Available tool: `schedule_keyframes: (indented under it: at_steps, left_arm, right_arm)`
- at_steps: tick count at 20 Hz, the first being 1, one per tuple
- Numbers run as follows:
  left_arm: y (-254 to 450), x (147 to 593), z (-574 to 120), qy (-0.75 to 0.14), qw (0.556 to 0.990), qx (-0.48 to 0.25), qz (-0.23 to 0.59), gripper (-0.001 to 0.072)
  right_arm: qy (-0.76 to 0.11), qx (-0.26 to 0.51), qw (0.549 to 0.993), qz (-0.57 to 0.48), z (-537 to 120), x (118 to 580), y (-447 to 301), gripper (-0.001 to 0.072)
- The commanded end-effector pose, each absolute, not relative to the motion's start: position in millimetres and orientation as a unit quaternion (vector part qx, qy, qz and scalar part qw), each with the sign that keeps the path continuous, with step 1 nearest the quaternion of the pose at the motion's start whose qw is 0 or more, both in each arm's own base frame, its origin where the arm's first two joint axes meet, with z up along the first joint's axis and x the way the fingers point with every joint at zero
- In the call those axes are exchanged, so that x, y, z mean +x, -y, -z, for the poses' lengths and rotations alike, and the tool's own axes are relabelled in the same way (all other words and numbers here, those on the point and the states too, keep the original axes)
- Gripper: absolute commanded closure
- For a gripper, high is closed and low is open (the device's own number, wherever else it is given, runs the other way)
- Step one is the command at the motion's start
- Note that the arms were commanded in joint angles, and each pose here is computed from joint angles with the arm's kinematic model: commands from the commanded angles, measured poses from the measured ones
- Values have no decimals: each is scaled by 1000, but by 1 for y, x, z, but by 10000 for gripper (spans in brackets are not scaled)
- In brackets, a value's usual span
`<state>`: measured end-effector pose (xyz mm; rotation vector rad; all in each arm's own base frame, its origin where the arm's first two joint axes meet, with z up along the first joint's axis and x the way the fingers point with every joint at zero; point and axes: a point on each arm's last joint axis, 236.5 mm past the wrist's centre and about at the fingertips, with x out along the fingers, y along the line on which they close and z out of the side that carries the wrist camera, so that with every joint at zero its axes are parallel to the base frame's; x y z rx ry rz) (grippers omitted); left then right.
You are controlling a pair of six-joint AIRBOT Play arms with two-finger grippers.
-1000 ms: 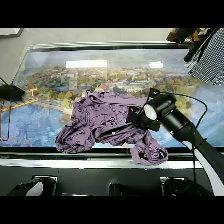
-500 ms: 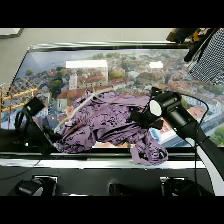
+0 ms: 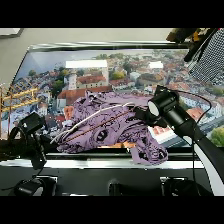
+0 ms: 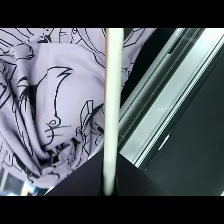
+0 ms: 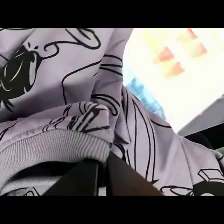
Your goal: Fold the clothes and pants, and hang the long-sleeved shirts on hangers.
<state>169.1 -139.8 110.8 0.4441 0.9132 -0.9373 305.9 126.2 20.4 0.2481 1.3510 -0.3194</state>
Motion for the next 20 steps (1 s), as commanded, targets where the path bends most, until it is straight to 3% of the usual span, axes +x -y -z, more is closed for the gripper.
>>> schedule_keyframes:
  at_steps: [1,4,7,20]
  left_arm:
    - [142,170,-115,-404,768,199,455,676]
    - [143,174,-111,-406,760,196,468,675]
    - [160,162,-100,-421,721,166,525,676]
    - [151,172,-74,-464,697,168,520,676]
  right_arm:
    - [-628,126,750,166,-10,308,-122,664]
    - [-649,214,722,111,-7,323,-130,664]
    - [-661,267,697,74,-11,331,-122,663]
    - [-666,256,699,54,-11,333,-108,664]
